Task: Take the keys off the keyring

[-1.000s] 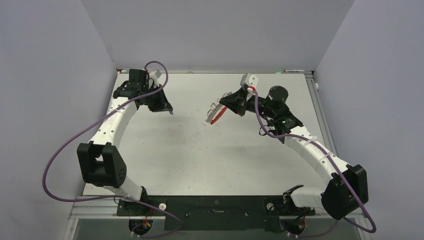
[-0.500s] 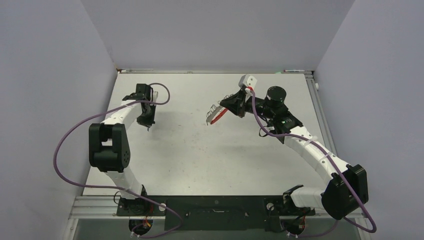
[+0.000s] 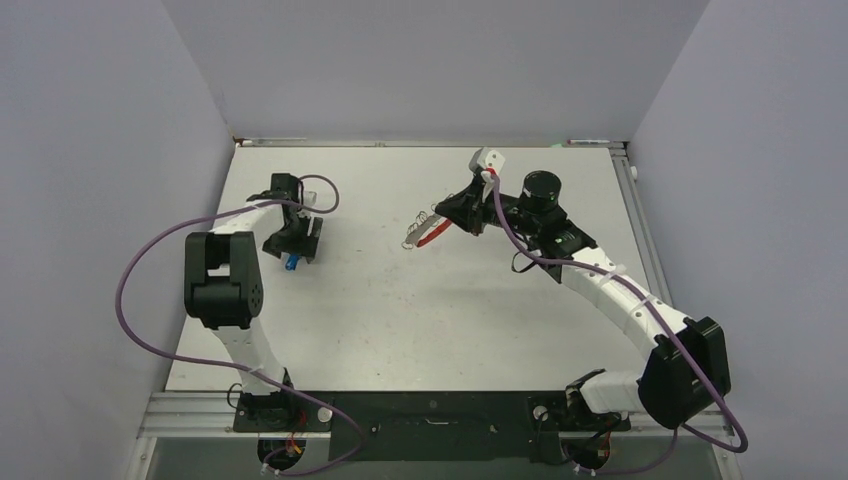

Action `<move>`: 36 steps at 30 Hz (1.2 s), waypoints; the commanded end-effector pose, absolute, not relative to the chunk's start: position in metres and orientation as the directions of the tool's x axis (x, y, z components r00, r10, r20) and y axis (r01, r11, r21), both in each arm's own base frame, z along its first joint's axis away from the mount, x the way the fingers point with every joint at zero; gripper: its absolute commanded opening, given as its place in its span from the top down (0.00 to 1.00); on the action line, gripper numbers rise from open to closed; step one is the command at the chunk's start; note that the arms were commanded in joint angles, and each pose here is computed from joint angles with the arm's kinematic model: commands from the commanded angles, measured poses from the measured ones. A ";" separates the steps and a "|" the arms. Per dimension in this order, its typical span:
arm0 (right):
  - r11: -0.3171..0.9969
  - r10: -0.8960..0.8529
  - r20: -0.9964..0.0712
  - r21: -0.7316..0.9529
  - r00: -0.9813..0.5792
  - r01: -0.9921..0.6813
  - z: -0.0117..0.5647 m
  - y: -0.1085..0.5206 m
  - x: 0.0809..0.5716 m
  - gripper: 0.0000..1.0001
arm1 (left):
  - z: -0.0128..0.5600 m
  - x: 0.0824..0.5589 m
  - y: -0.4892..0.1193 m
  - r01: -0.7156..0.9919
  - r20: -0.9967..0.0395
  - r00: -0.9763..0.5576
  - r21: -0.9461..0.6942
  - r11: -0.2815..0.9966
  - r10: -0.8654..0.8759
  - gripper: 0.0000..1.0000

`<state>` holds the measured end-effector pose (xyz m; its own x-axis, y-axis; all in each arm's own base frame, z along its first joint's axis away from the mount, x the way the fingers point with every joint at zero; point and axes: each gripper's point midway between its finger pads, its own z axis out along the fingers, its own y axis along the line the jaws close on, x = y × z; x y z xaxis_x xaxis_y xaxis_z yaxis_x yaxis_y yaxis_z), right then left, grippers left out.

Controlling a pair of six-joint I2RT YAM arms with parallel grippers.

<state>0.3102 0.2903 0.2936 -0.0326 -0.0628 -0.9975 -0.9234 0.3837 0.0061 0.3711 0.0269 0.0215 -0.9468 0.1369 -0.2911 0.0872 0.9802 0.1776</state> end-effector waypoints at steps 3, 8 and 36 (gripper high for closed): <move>0.411 0.008 -0.998 0.063 -0.066 -0.910 0.319 0.296 0.318 0.95 | 0.111 0.394 -0.003 0.217 -0.523 -0.823 0.070 0.974 0.221 0.06; 0.445 0.030 -0.991 0.130 -0.131 -0.886 0.319 0.297 0.326 0.95 | 0.192 0.402 -0.028 0.372 -0.748 -0.583 0.101 0.923 0.317 0.04; 0.490 0.042 -0.918 0.363 -0.395 -0.793 0.315 0.315 0.325 0.95 | 0.261 0.269 -0.262 -0.091 0.174 0.818 0.980 -0.176 0.548 0.02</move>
